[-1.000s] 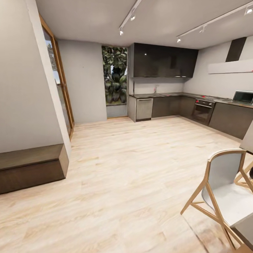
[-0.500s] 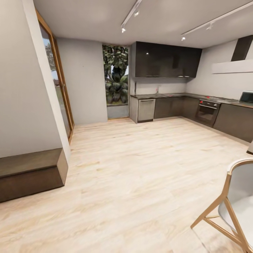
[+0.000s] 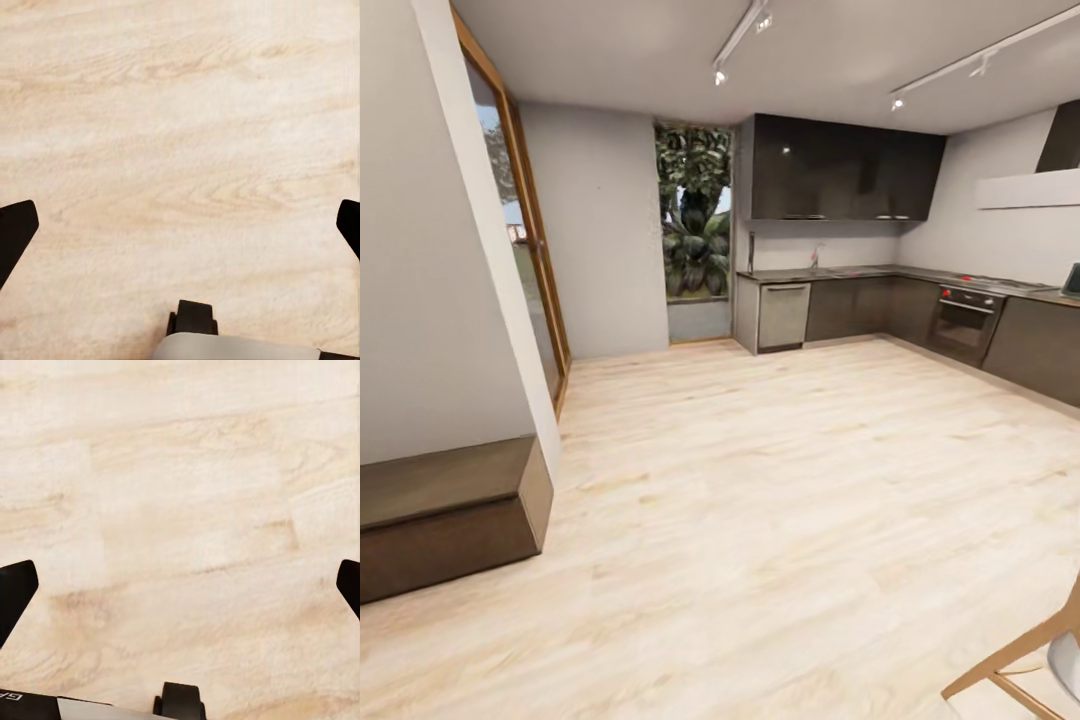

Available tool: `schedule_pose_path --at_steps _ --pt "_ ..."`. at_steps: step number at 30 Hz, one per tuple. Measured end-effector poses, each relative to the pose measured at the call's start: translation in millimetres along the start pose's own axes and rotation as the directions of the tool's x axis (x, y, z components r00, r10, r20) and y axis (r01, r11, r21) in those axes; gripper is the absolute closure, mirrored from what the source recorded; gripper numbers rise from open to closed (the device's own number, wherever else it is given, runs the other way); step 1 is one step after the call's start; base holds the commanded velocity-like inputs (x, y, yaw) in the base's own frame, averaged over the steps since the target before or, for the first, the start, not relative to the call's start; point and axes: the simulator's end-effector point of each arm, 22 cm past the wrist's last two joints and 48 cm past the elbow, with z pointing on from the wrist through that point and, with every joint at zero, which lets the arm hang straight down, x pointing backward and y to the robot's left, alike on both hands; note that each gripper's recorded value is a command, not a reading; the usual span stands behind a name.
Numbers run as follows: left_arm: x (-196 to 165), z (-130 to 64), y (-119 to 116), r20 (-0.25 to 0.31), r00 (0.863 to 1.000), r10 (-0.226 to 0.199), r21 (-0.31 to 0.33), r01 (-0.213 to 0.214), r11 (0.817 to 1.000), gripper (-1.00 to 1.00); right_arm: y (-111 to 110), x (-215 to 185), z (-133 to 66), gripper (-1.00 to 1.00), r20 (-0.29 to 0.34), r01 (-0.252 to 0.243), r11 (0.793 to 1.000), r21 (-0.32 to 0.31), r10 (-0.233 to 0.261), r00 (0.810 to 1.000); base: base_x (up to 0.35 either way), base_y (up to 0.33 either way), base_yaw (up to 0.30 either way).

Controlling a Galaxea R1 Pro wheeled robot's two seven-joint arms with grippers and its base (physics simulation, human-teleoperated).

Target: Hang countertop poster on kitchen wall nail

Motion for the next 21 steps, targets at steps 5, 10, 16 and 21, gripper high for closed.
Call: schedule_pose_path --at_steps 5,10,16,21 --pt "-0.2 0.0 0.0 0.0 1.0 0.0 0.0 0.0 1.0 -1.0 0.0 0.4 -0.1 -1.0 0.0 0.0 1.0 0.0 0.0 1.0 0.34 0.147 0.0" --pt "-0.2 0.0 0.0 0.0 1.0 0.0 0.0 0.0 1.0 -1.0 -0.1 0.1 0.0 -1.0 0.0 0.0 1.0 0.0 0.0 1.0 0.34 0.128 0.0" --pt "-0.1 0.0 0.0 0.001 1.0 0.0 0.0 0.0 1.0 -1.0 -0.1 0.1 0.0 -1.0 0.0 0.0 1.0 0.001 0.0 1.0 0.34 0.081 0.0" --pt "-0.3 0.0 0.0 0.001 1.0 0.0 0.0 0.0 1.0 -1.0 0.0 0.0 0.0 -1.0 0.0 0.0 1.0 0.0 0.0 1.0 0.34 0.019 0.0"
